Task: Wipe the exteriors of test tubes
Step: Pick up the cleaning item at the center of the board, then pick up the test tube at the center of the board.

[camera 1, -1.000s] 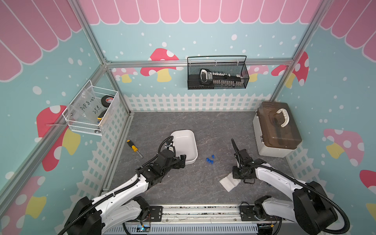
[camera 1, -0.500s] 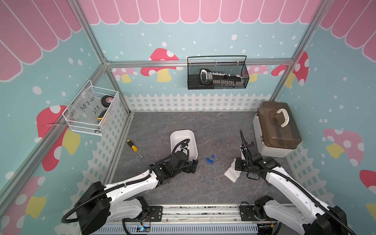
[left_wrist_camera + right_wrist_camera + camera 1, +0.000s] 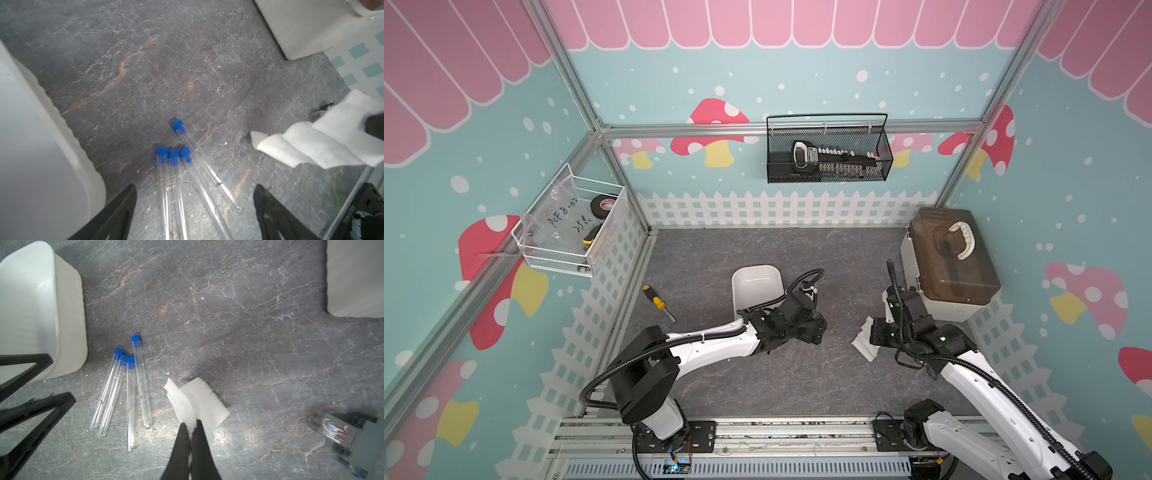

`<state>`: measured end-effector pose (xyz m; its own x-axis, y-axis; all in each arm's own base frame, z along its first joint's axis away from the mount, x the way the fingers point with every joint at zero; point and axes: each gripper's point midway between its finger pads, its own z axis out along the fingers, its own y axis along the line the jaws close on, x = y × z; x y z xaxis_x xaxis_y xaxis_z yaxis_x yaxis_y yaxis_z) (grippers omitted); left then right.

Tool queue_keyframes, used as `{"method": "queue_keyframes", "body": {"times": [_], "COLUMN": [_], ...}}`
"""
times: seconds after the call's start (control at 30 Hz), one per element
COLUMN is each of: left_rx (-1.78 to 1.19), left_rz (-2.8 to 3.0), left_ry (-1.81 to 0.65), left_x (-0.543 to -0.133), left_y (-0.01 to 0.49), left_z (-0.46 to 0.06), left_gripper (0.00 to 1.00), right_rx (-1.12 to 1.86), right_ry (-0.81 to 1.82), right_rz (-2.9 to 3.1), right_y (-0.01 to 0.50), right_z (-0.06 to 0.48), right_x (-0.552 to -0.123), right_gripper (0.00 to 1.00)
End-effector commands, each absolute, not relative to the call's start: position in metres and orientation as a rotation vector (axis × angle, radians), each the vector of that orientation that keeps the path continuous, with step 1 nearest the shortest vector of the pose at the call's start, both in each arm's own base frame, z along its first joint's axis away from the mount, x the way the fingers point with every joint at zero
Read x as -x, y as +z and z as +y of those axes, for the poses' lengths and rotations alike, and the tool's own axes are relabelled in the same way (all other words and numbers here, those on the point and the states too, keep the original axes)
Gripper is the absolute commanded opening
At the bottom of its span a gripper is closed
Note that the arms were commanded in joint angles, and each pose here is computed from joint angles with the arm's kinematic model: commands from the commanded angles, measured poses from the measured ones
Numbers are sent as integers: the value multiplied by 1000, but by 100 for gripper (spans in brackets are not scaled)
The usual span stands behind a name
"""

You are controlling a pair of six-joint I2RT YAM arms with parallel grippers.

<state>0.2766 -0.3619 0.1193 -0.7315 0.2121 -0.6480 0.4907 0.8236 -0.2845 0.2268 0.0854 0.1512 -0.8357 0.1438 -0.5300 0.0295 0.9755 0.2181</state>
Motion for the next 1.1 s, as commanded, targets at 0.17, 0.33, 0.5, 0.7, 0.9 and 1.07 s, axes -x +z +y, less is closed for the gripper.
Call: {"method": "queue_keyframes", "body": {"times": [0.17,0.33,0.5,0.7,0.9,1.07], "left_rx": [-598,-595,-578,-548,-510,-514], "left_rz": [2549,2615,2667,2715,2699,2630], "left_ry": [-532,-481,-448,-417,-390,-442], "left_x": [-283,-289,-295,-302,-313,-314], "left_y": [87,73,62,45,47,76], "left_z": [-391,-400,-403,-402,-397,-401], "left_gripper": [87,84,84,79,77,76], "right_rx": [-177,-181,-174,-167,-169,-173], "right_ry": [273,293,302,321,339,338], "right_rz": [2546,2549,2558,2554,2555,2554], "right_y": [155,154,151,152,150,148], "right_z": [78,80,81,82,84,82], "right_x": [-219,-216,-214,-212,-209,-208], "right_gripper": [0,0,0,0,0,0]}}
